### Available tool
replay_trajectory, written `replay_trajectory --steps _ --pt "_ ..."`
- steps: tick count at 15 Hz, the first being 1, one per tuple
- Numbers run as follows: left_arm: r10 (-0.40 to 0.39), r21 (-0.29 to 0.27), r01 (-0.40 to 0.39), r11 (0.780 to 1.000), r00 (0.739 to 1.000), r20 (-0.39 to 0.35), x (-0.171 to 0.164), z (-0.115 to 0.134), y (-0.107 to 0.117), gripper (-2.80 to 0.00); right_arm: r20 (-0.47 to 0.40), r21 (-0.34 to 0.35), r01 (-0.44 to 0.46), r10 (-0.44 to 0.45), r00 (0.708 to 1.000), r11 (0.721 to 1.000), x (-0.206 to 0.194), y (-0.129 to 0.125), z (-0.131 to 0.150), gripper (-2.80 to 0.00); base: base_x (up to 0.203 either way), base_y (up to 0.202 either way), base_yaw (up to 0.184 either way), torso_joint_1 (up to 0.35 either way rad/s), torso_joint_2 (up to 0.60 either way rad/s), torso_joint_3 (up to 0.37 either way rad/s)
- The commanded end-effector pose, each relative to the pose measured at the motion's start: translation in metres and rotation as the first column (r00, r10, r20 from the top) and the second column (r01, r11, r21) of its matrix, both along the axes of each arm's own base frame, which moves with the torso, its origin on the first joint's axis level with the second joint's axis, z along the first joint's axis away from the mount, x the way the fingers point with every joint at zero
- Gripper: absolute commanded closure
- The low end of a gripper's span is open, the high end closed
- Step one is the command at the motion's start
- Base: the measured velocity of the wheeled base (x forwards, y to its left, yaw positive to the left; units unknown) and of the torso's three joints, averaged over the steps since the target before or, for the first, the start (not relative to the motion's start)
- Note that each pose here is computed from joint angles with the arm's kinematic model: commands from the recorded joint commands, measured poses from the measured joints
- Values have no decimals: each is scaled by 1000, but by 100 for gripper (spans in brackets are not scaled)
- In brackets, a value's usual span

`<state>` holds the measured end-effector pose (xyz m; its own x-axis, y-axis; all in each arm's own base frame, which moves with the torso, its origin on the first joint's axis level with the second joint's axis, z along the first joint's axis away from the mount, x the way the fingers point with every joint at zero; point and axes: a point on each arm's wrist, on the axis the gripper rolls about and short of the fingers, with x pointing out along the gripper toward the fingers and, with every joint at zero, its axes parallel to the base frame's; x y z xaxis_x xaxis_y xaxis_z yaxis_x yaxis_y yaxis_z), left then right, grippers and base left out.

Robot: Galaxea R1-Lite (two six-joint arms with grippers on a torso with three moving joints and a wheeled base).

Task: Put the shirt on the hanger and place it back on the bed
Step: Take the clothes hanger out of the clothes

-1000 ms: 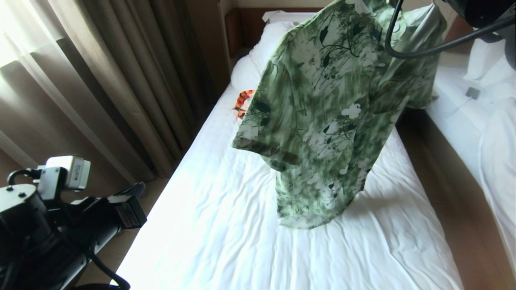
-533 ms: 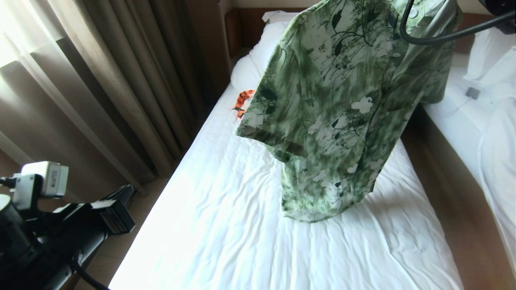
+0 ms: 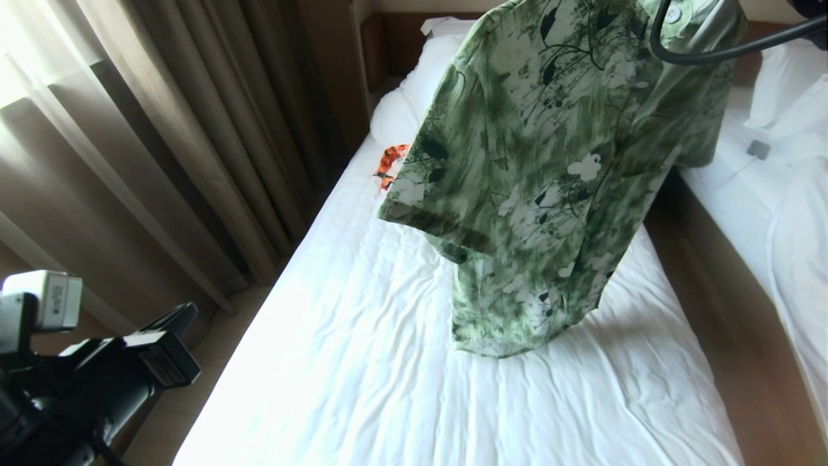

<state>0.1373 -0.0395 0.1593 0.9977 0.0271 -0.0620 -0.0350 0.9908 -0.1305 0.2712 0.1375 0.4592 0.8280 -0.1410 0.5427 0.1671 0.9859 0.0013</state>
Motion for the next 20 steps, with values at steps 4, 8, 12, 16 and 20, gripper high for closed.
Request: replay_trajectory --steps 4,8,12,16,20 --pt "-3 -4 3 1000 1000 3 -1 0 0 0 8 4 3 -3 1000 1000 -4 -2 3 0 0 0 0 0 0 0" --pt "-6 -7 6 1000 1000 15 -1 2 0 0 4 2 2 -2 1000 1000 -4 -1 2 0 0 0 0 0 0 0" --pt "-117 -22 119 993 991 69 7 19 -10 0 -46 -15 -5 4 999 1000 -6 4 -1 0 0 0 0 0 0 0" --pt "-276 17 276 961 953 125 15 53 -36 0 -115 -55 -19 12 993 998 -11 4 -2 0 0 0 0 0 0 0" --pt "-479 24 480 877 868 130 18 88 -90 0 -161 -76 -30 17 987 997 4 17 -17 0 0 0 0 0 0 0"
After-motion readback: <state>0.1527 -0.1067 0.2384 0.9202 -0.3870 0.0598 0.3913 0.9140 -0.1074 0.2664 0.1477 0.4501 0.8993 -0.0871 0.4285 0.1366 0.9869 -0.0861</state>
